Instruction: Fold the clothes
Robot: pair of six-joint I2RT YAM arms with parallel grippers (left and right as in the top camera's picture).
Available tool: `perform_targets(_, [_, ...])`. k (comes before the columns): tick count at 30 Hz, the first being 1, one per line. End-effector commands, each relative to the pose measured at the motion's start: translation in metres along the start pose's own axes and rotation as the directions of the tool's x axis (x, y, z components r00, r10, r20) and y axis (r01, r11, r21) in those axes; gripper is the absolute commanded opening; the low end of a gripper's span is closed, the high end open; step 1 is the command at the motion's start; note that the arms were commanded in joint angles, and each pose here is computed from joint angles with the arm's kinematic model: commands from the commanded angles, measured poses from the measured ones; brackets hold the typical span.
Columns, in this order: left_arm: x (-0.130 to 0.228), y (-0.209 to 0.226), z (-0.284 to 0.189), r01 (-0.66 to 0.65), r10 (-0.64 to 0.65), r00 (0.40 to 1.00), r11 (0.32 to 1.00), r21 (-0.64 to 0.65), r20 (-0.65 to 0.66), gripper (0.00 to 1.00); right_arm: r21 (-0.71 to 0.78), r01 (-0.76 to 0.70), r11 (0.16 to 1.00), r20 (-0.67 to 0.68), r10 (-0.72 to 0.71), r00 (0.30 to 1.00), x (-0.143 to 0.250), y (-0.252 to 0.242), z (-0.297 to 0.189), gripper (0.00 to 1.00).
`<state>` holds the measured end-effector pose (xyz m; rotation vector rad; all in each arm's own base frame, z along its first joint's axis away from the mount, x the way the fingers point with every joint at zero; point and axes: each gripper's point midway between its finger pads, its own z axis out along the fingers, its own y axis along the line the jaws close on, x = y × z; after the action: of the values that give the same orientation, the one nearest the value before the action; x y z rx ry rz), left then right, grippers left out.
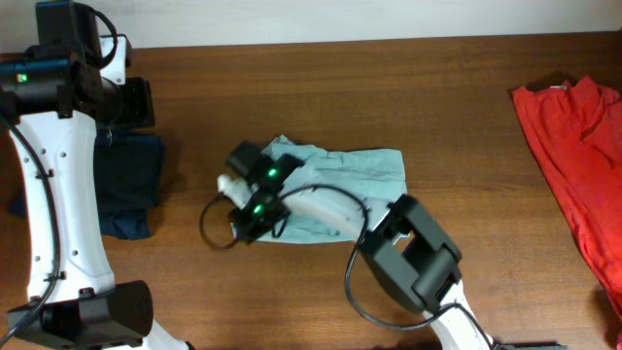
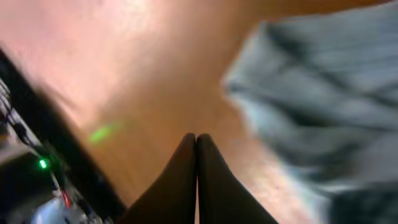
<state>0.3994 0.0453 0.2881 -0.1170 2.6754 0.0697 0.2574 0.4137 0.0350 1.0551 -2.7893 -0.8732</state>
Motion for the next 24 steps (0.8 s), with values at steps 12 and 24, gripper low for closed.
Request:
perform_targets(12, [0.004, -0.103, -0.009, -0.271, 0.253, 0.962, 0.855, 0.443, 0.1, 0.57, 0.131, -0.354, 0.926, 0.219, 0.321, 0.921, 0.0, -0.112, -0.183, 0.04])
perform_targets(24, [0.059, -0.213, 0.118, -0.516, 0.605, 0.796, 0.665, 0.54, 0.015, 0.41, 0.337, -0.618, 0.71, 0.14, 0.611, 0.779, 0.09, -0.197, -0.226, 0.09])
